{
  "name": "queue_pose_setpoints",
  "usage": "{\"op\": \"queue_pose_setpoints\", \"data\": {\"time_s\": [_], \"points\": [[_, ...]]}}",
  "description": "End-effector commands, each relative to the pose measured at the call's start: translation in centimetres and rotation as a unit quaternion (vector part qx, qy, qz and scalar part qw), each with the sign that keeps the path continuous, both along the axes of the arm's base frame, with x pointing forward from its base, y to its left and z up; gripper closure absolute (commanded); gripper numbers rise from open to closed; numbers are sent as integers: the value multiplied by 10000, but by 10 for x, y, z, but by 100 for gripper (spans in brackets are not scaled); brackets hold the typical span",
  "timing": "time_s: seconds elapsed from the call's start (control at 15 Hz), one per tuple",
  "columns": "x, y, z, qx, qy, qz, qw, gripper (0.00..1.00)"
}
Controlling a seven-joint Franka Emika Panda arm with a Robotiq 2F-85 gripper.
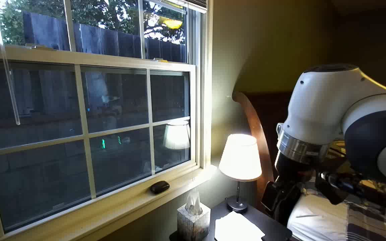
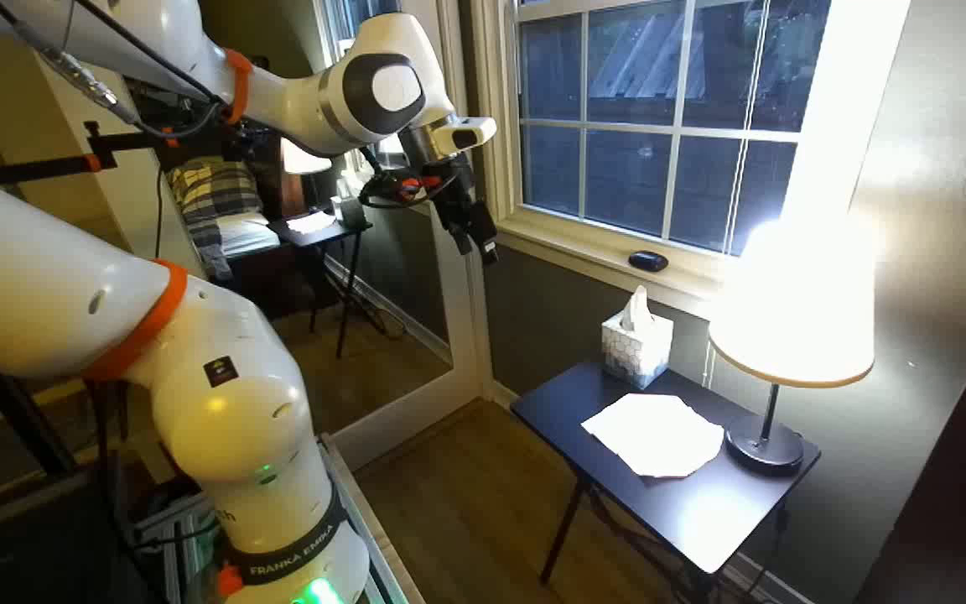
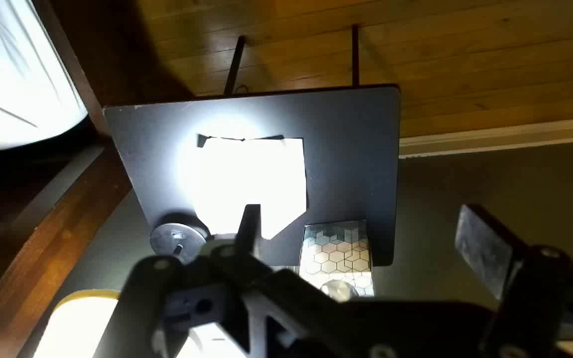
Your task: Use the tissue wipe a section of the window
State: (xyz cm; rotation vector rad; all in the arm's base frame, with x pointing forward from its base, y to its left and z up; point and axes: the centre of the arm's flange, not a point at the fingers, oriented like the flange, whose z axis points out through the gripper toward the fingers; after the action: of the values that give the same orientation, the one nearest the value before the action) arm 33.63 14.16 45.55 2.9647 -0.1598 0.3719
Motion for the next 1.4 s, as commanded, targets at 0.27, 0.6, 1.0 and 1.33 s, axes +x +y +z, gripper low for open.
{"op": "queue_pose_setpoints", "data": {"time_s": [0.27,0.6,1.0,1.33], "points": [[0,0,0,0,6,0,10000,0],[6,-10,-4,60,-68,-58,9999,0],[28,-64,-49,493,-280,-335,9978,0],[47,-102,-92,575,-290,-560,9963,0]]}}
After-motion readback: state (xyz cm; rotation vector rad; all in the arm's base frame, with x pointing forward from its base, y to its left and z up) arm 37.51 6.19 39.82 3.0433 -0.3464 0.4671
